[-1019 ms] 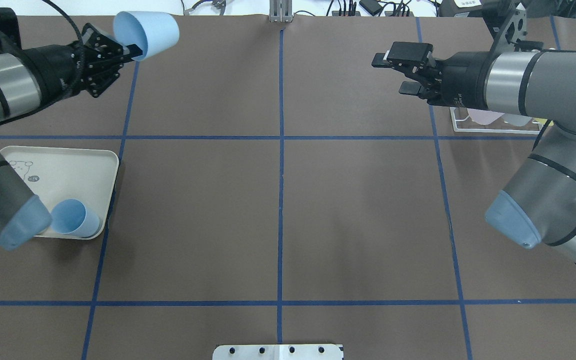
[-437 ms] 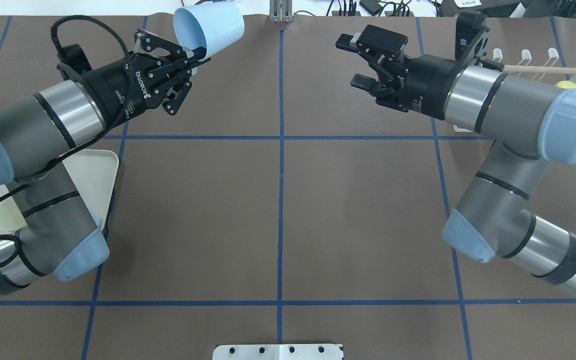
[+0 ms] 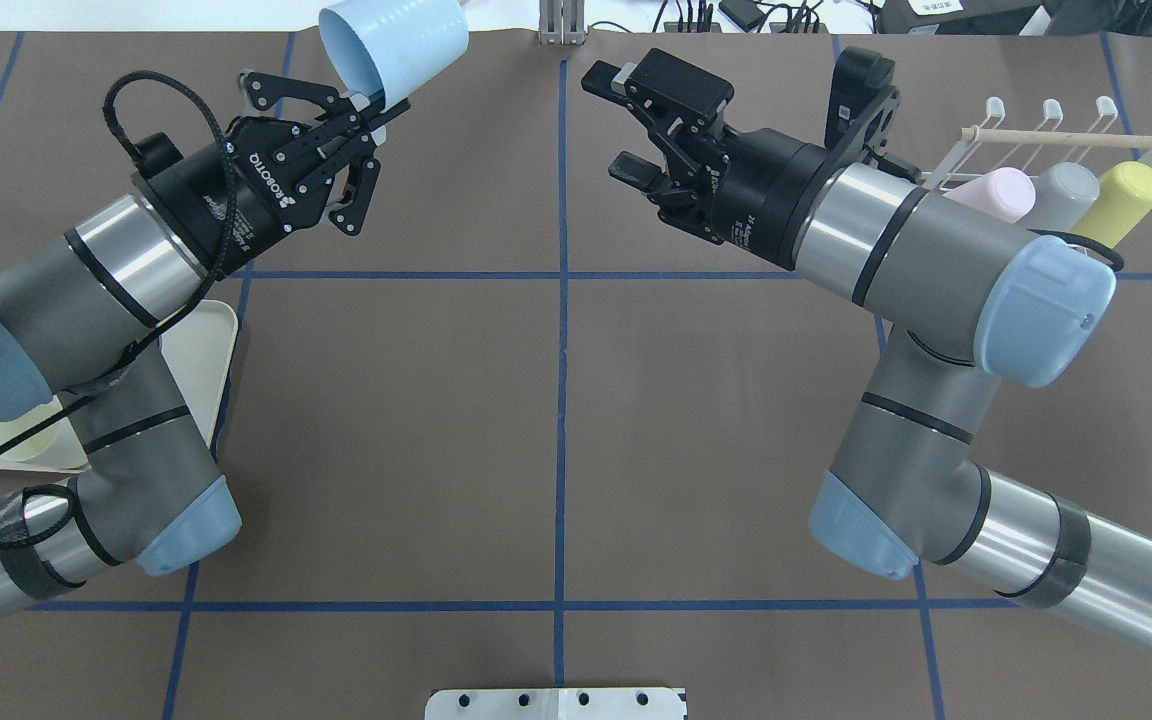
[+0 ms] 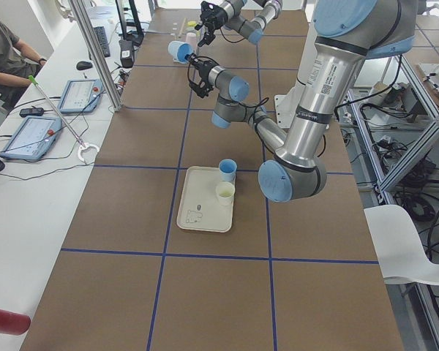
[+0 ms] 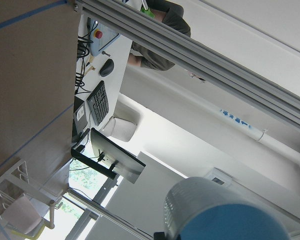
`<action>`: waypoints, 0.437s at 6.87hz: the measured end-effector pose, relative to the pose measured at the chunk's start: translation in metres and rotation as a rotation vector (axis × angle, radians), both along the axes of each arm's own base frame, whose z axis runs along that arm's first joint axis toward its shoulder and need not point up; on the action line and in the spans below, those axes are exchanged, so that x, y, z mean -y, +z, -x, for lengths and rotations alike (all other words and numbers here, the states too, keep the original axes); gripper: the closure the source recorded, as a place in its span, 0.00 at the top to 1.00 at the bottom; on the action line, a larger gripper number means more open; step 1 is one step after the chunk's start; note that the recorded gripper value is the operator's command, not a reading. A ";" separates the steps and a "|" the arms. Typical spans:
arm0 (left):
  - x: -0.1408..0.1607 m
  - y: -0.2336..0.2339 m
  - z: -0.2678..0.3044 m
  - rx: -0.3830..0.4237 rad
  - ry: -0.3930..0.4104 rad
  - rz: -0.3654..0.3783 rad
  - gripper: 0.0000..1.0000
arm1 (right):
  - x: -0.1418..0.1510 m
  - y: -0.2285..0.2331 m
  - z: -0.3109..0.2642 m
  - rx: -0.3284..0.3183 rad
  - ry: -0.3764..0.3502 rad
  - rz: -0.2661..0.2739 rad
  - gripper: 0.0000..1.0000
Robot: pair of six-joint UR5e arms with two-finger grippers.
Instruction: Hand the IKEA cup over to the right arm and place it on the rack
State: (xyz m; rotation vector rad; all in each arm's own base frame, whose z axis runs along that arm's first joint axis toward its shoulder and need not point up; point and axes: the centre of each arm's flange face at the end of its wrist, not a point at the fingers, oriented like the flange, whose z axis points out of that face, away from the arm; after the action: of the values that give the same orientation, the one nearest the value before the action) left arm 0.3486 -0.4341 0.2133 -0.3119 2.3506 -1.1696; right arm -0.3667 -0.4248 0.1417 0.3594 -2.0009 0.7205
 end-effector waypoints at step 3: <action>-0.026 -0.021 -0.030 -0.081 0.051 -0.018 0.00 | -0.004 -0.012 -0.002 0.070 -0.017 0.004 0.99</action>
State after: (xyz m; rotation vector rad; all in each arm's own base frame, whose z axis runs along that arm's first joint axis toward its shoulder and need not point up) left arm 0.3789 -0.4085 0.1926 -0.4171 2.4070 -1.1308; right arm -0.3644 -0.4212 0.1295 0.3181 -2.0658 0.7352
